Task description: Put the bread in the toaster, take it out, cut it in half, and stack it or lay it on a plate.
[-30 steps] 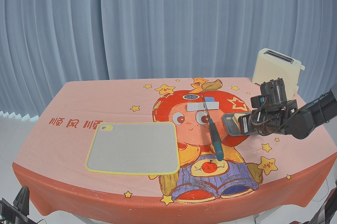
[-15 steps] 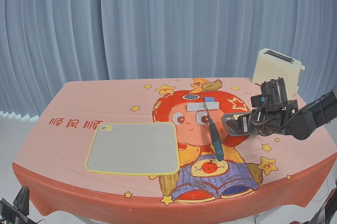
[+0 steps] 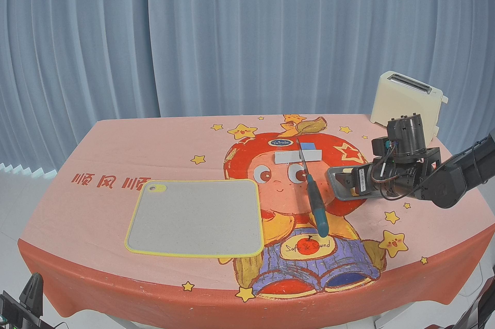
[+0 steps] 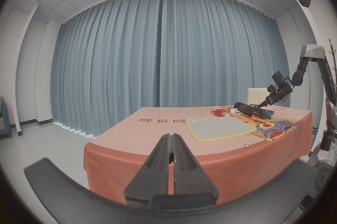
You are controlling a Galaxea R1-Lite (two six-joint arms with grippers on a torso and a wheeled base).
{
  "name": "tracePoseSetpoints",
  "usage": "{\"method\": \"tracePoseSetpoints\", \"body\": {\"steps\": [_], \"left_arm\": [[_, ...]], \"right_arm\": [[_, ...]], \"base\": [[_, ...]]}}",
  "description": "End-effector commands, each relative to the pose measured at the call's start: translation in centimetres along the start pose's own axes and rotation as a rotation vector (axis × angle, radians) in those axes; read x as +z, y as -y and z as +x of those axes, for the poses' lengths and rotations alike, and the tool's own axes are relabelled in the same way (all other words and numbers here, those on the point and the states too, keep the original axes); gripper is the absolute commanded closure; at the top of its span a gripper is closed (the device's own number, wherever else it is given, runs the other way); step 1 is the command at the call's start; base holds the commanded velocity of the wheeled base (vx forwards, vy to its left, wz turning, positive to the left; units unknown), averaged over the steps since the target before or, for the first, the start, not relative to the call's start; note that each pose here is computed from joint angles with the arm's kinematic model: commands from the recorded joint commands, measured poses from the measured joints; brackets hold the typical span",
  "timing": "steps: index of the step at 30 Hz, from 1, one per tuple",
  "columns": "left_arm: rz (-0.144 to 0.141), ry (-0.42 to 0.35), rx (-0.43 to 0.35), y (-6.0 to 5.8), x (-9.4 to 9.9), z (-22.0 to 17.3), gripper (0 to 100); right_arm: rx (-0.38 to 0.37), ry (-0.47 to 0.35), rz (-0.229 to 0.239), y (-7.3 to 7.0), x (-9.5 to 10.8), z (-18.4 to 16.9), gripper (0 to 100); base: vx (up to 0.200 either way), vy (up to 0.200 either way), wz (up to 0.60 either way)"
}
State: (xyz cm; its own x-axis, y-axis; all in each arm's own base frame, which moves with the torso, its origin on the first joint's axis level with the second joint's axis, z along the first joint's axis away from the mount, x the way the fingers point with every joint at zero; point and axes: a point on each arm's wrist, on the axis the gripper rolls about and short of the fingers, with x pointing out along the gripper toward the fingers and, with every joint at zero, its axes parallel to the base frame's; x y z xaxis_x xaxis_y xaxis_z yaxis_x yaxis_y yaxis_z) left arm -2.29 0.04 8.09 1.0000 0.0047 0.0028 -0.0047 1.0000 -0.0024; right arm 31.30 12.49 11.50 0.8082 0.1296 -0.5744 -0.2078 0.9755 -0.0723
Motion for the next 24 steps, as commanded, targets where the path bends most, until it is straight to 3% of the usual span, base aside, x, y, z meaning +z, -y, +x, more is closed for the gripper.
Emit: {"method": "tracePoseSetpoints", "body": {"steps": [1,9,24], "left_arm": [[-0.001,-0.014,0.000,0.00,-0.50,0.10,100],[-0.001,-0.014,0.000,0.00,-0.50,0.10,100],[-0.001,-0.012,0.000,0.00,-0.50,0.09,100]], "right_arm": [[0.002,0.013,0.003,-0.02,0.24,-0.27,0],[0.003,0.080,0.016,0.08,0.57,-0.37,0],[-0.005,0.099,0.024,0.48,0.88,-0.85,0]], "base": [[0.000,0.000,0.00],[0.000,0.000,0.00],[0.000,0.000,0.00]]}}
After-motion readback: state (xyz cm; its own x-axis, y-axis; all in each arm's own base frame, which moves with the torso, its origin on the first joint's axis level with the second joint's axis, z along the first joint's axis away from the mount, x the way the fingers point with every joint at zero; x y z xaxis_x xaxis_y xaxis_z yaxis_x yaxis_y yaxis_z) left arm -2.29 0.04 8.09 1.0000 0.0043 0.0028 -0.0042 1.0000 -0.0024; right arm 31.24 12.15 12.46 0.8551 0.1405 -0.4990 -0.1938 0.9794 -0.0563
